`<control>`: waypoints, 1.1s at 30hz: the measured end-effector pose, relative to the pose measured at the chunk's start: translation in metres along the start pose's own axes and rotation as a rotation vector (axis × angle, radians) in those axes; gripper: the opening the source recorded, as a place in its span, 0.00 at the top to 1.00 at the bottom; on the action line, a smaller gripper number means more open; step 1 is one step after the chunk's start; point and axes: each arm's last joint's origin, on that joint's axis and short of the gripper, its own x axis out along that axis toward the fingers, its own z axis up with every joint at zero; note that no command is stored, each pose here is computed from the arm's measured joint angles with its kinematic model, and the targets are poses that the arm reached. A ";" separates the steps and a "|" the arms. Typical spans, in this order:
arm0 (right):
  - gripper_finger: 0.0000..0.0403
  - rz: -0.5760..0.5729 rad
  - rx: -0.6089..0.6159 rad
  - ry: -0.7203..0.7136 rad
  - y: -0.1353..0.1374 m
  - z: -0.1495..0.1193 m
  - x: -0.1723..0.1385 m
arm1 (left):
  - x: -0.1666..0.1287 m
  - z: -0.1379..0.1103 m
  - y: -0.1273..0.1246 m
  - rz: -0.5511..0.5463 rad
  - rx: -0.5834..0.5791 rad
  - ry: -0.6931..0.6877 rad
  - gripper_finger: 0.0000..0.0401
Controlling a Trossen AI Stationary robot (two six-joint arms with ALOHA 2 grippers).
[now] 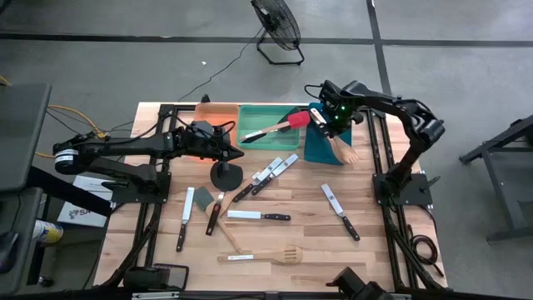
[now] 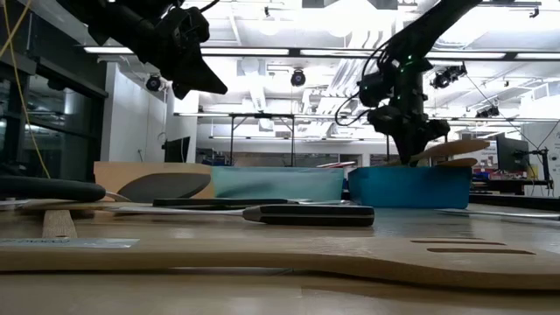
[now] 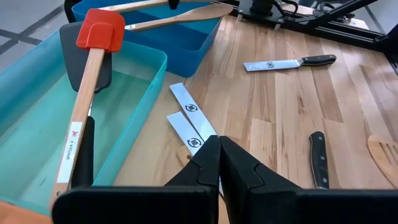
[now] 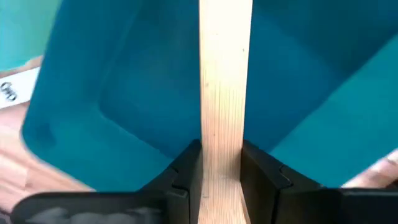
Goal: Pick & Place Kitchen Items
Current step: Put the brown serving spoon into the blue bin, then put the black knife into the orange bin
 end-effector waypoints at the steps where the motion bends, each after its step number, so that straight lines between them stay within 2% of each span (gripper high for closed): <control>1: 0.80 -0.001 0.001 0.000 -0.001 0.002 0.003 | 0.000 0.000 0.000 0.000 -0.002 0.000 1.00; 8: 0.79 -0.020 -0.015 -0.024 -0.005 0.012 0.011 | 0.000 0.000 0.000 -0.001 -0.007 0.001 1.00; 14: 0.75 -0.046 -0.024 -0.035 -0.006 0.013 0.011 | 0.000 0.000 0.000 -0.001 -0.012 0.001 1.00; 22: 0.74 -0.049 -0.056 -0.042 -0.004 0.012 0.010 | 0.000 0.000 0.000 -0.001 -0.012 0.003 1.00; 28: 0.74 -0.038 -0.058 -0.080 -0.001 -0.001 -0.011 | 0.000 -0.003 0.000 0.001 -0.002 0.026 1.00; 33: 0.74 -0.059 -0.077 -0.091 0.013 -0.025 -0.031 | 0.000 -0.003 0.000 0.002 0.002 0.035 1.00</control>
